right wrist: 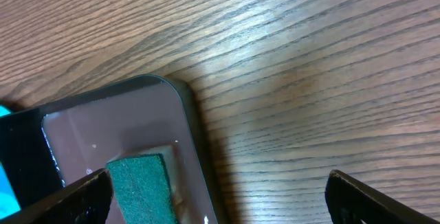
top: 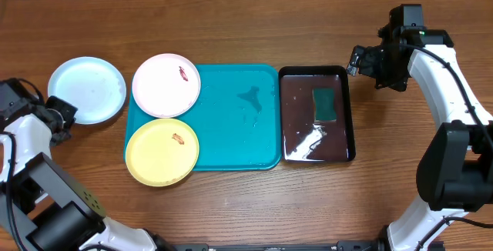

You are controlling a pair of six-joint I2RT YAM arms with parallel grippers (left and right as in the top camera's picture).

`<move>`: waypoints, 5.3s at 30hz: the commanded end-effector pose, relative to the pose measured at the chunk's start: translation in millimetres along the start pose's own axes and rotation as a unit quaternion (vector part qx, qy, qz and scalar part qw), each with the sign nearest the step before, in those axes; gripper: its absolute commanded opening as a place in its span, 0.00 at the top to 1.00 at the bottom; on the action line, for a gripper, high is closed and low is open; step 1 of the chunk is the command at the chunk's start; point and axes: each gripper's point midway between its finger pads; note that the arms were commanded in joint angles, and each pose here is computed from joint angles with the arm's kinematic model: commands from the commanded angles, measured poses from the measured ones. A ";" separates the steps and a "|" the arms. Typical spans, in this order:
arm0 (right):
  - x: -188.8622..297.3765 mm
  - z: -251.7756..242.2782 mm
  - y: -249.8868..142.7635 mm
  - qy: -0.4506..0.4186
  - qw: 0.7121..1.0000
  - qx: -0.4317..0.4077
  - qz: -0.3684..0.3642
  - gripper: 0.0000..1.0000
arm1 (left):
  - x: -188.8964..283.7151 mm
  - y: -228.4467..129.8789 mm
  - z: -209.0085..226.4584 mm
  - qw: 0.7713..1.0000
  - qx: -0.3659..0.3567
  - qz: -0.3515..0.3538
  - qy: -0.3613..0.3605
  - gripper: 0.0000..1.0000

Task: Clean dirty plates on tray and stack at the side
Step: 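Release the white plate and move the left gripper to the pink plate, then grip the pink plate's left rim with the left gripper, then slide the pink plate right to the teal tray's center with left gripper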

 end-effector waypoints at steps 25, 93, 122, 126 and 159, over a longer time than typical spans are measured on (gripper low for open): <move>4.1 0.9 6.7 0.003 1.000 -0.001 -0.011 0.00 | 71.3 -6.7 -91.2 0.991 -0.071 0.096 -0.056 0.45; 4.1 0.9 6.7 0.003 1.000 -0.001 -0.011 0.00 | -19.1 -162.6 -78.8 0.971 -0.213 0.108 0.026 0.80; 4.1 0.9 6.7 0.003 1.000 -0.001 -0.011 0.00 | -24.9 -173.3 -84.3 0.967 -0.228 0.109 0.024 0.86; 4.1 0.7 6.7 0.003 1.000 -0.001 -0.011 0.00 | -24.8 -173.7 -83.4 0.967 -0.228 0.110 0.025 0.84; 4.1 0.9 6.7 0.003 1.000 -0.001 -0.011 0.00 | -24.4 -178.1 -89.2 0.967 -0.226 0.120 0.008 0.96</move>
Point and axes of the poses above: each gripper's point midway between its finger pads, its own x axis back along the fingers, its own z axis along the line the jaws close on, y = z × x, and after that the axes turned 15 degrees about x, right-handed
